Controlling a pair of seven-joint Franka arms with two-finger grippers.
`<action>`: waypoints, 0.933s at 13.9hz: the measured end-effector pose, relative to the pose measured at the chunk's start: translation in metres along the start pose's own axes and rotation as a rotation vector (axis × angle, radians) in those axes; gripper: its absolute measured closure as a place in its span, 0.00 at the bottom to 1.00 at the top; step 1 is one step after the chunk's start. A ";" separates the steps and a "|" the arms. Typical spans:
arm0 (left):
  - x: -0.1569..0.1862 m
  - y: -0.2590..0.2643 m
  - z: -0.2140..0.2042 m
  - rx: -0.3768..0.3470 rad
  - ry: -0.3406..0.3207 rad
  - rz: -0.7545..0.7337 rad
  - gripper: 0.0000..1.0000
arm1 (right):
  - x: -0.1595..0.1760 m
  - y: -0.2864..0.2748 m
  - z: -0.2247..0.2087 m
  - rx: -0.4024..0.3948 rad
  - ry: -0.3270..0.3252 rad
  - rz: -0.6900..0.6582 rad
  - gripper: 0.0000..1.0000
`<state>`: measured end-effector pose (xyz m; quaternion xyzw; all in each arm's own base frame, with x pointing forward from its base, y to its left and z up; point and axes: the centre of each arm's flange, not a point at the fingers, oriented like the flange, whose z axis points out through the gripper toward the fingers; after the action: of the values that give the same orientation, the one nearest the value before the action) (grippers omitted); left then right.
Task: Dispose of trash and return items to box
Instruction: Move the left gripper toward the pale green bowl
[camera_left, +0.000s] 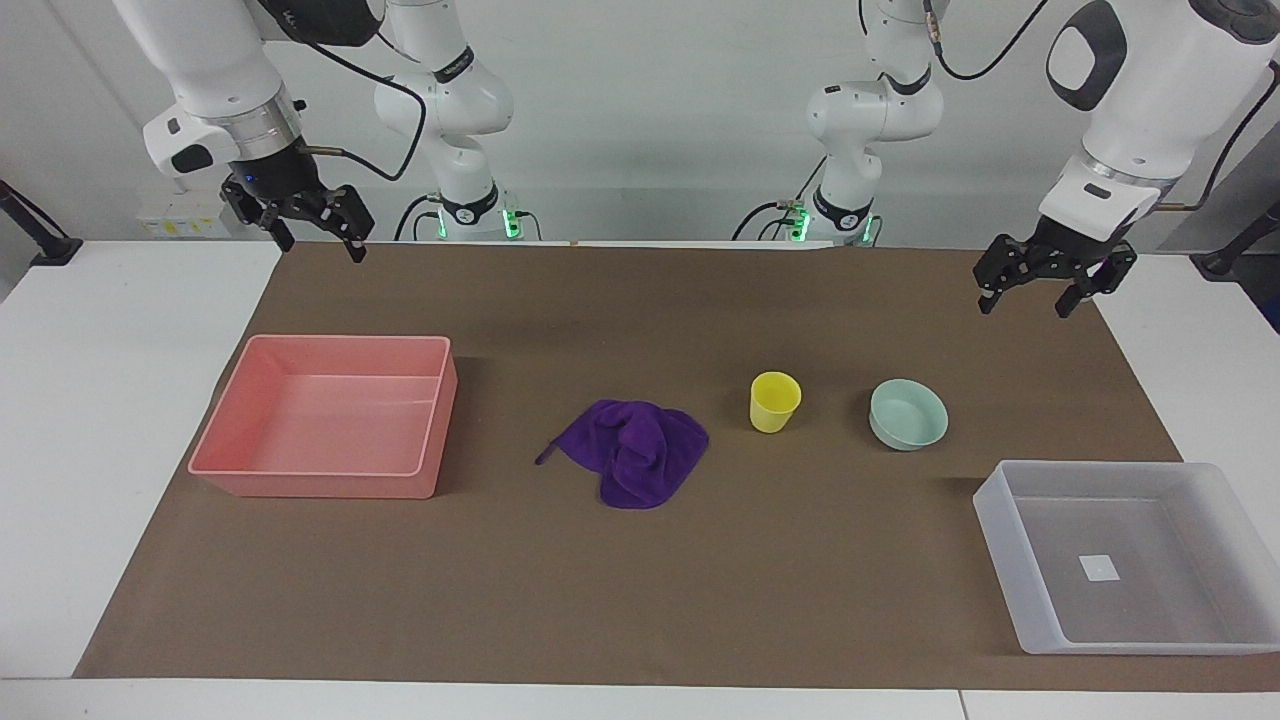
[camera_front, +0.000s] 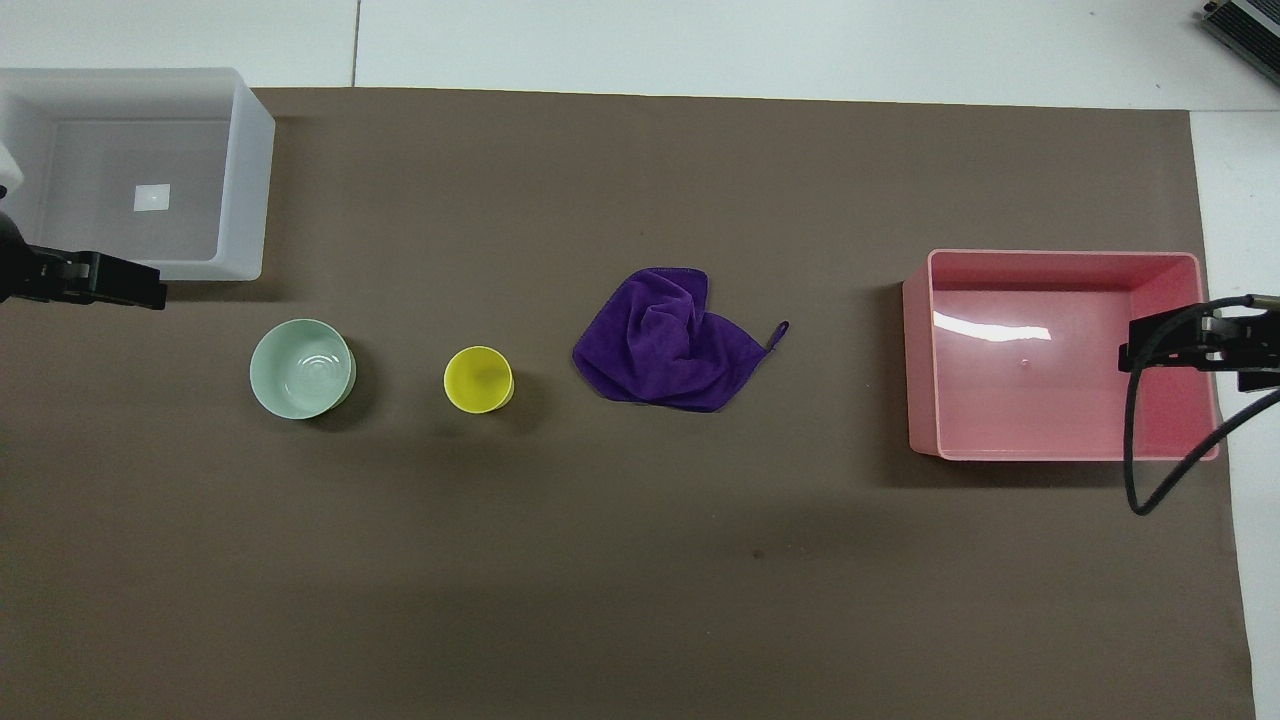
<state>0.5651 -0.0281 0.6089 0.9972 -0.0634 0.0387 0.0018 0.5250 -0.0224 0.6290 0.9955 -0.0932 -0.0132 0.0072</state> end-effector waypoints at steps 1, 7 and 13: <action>0.000 0.000 0.000 0.000 0.000 0.000 0.00 | 0.000 0.000 0.000 0.000 0.000 0.000 0.00; -0.001 0.001 0.006 -0.001 -0.013 0.002 0.00 | 0.000 0.000 0.000 0.000 0.000 0.000 0.00; -0.010 0.002 0.054 0.002 0.006 0.001 0.00 | 0.000 0.000 0.001 0.000 -0.002 0.000 0.00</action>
<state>0.5591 -0.0288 0.5541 0.9971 -0.0637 0.0419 0.0008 0.5249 -0.0223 0.6278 0.9955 -0.0932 -0.0144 0.0073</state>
